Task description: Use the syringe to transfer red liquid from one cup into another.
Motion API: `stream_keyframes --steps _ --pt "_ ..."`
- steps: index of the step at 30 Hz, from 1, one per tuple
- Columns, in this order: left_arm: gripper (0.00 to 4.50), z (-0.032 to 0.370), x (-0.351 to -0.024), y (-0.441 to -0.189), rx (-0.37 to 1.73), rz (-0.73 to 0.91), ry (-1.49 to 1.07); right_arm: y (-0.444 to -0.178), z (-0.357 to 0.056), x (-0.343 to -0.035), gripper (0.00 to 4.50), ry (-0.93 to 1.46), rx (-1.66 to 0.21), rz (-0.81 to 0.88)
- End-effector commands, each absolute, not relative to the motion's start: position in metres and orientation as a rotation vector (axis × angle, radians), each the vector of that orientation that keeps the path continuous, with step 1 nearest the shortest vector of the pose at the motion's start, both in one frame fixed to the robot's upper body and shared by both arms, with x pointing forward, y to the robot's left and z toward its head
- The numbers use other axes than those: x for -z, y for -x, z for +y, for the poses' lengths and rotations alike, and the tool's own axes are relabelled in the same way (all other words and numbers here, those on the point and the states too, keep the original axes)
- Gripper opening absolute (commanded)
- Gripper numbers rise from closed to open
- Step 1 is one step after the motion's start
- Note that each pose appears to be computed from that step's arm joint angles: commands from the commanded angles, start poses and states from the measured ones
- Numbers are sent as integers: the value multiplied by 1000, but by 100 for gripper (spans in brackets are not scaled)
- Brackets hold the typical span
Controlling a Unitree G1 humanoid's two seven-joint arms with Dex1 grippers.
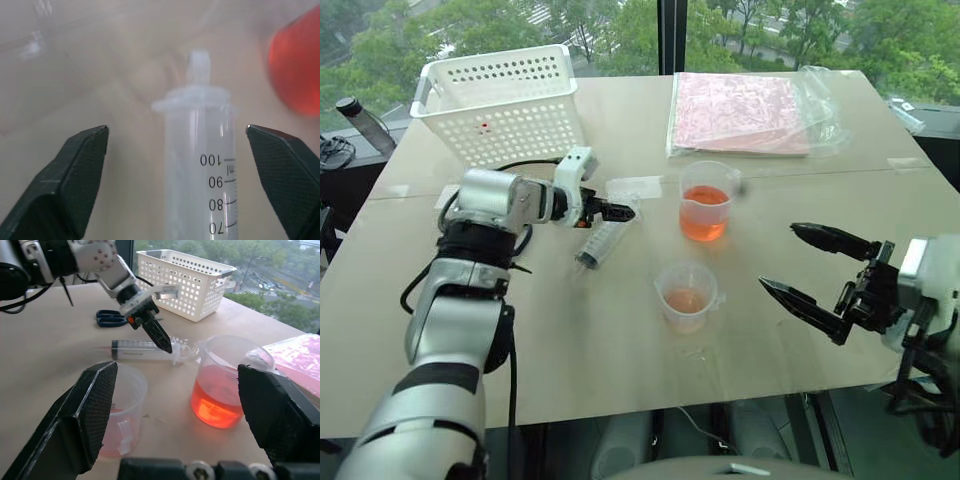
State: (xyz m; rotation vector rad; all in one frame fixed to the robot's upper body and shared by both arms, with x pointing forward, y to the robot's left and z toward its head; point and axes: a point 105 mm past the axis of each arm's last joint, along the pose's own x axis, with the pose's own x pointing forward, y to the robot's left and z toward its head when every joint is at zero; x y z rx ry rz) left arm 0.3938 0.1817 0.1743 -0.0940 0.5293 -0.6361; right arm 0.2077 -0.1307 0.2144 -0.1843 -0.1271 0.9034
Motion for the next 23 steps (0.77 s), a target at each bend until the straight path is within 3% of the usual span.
stream_keyframes --steps 1,3,6,10,17,23 --pt "446 186 -249 -373 710 113 87 -224 -139 -216 414 145 -784 -143" --pt "446 192 -249 -356 699 37 62 -226 -142 -222 414 109 -776 -167" --pt "449 185 -231 -312 852 24 24 -228 -161 -220 432 172 -710 -169" --pt "449 194 -192 -274 859 80 8 -211 -187 -198 432 223 -715 -50" --pt "449 223 -153 -238 742 119 -44 -183 -214 -178 432 216 -742 74" --pt "449 251 -120 -223 639 199 -47 -180 -218 -178 432 235 -756 93"
